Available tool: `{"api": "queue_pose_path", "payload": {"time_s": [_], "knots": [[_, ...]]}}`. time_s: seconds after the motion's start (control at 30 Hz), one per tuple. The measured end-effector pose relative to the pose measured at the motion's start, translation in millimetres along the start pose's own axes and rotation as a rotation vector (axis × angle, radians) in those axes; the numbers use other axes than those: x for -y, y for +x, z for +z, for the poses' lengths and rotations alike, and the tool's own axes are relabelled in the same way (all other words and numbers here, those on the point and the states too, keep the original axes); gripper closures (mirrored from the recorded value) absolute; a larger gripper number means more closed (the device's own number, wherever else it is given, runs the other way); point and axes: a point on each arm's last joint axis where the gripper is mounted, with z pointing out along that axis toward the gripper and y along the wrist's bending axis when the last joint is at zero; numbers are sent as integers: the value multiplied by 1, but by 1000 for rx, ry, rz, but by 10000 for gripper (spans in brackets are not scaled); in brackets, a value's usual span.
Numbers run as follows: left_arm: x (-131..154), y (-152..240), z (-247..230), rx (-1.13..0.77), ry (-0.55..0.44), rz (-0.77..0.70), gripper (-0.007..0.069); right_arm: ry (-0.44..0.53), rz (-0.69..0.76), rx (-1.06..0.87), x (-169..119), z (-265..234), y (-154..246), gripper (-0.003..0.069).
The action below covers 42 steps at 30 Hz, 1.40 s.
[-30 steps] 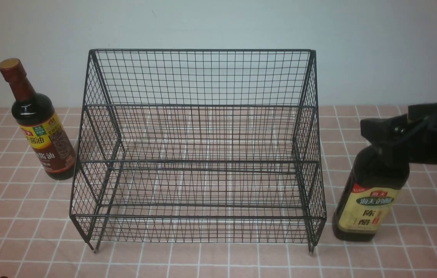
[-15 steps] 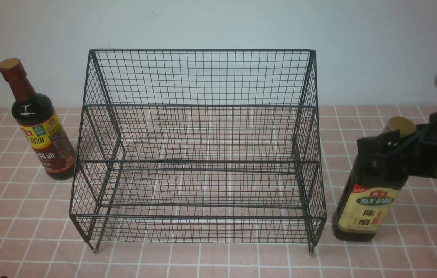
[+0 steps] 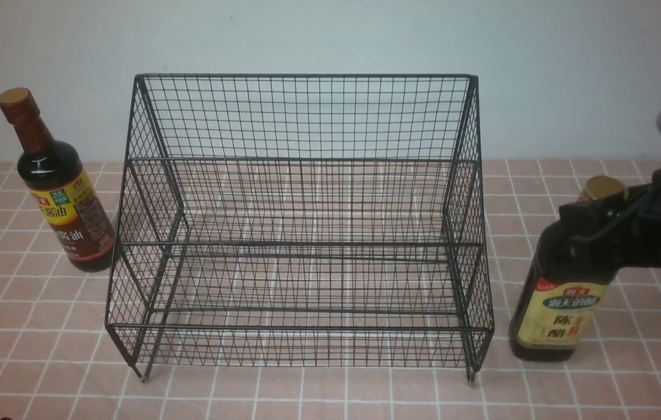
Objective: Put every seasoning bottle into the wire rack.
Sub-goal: Use the right arm to grab the condiment bottle closest to it, then use the right arm to put the condiment bottle back on the shelf
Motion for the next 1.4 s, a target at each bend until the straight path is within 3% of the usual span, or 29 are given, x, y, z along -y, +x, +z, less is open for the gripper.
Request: {"api": "queue_pose_path", "payload": {"time_s": [0.37,0.67,0.93,1.13,1.4], "knots": [[0,0,0,0,0,0,632,58,-25,265,10,-99,-93,326],[0,0,0,0,0,0,632,-5,29,397,7,-136,-125,326],[0,0,0,0,0,0,632,-157,80,373,-6,-115,-131,326],[0,0,0,0,0,0,632,-274,114,348,-16,-72,-138,326],[0,0,0,0,0,0,632,-338,159,372,-22,-36,-144,326]]}}
